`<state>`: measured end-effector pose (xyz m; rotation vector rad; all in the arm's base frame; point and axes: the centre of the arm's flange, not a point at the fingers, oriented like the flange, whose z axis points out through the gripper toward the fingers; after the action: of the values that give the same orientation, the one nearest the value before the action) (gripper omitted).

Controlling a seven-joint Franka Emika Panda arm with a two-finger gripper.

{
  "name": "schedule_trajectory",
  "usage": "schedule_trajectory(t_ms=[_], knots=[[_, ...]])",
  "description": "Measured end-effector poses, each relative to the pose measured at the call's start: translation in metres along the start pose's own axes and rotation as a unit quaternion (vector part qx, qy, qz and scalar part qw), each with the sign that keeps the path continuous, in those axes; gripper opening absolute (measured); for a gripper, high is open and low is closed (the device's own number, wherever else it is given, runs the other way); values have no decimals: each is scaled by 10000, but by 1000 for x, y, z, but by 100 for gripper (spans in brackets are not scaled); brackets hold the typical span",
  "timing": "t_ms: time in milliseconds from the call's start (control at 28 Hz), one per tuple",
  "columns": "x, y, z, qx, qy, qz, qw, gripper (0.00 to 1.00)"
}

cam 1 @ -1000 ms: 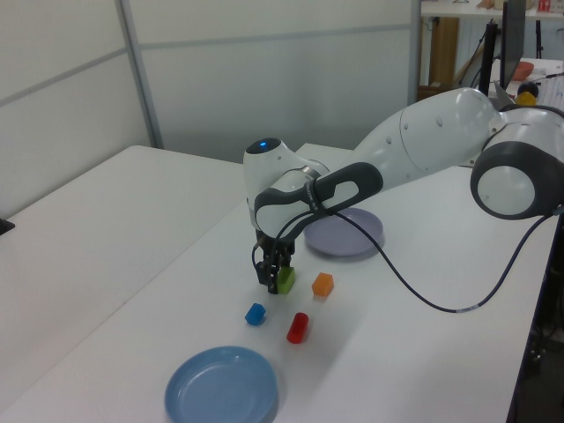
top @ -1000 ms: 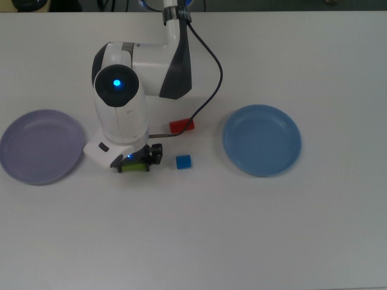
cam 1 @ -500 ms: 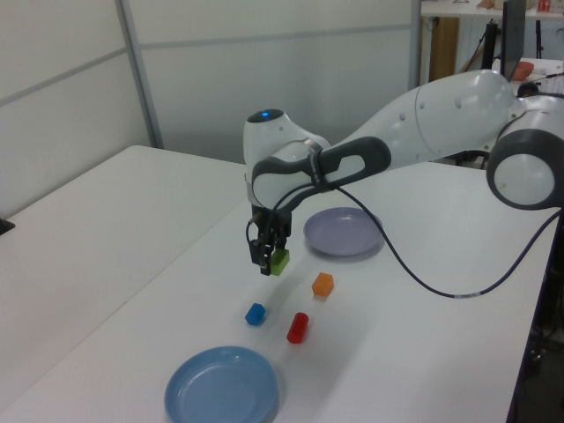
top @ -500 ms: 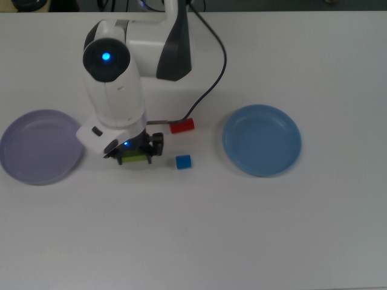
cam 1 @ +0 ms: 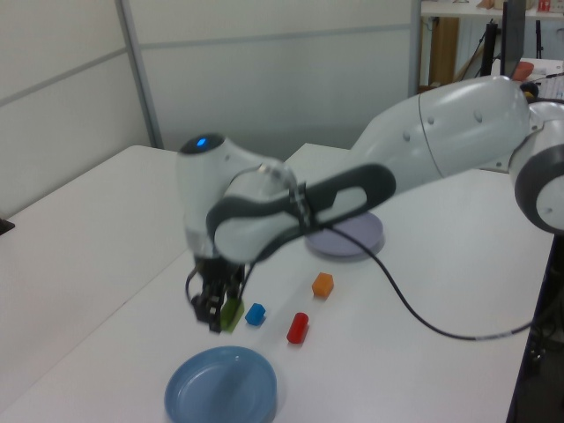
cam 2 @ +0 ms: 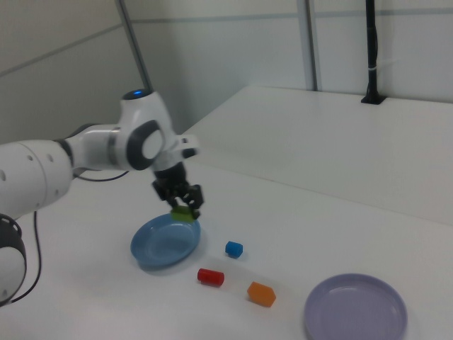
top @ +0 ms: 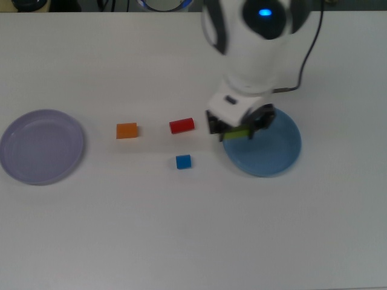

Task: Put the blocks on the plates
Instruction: 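Carry the green block to the light blue plate and release it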

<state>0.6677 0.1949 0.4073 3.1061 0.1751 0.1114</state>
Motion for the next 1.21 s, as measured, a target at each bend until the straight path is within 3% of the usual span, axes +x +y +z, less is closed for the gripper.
schedule_trajectory(t_ms=[321, 536, 714, 786, 1000, 1214], knots=[[-13, -71, 33, -324, -15, -131, 9994, 67], [-15, -87, 60, -602, 41, -115, 9981, 67], [-15, -88, 74, -647, 8, -93, 9979, 67], [-15, -87, 75, -661, 7, -95, 9978, 71], [-13, -87, 71, -664, 56, -80, 9977, 98], [-7, -72, 48, -639, 187, 138, 9977, 100]])
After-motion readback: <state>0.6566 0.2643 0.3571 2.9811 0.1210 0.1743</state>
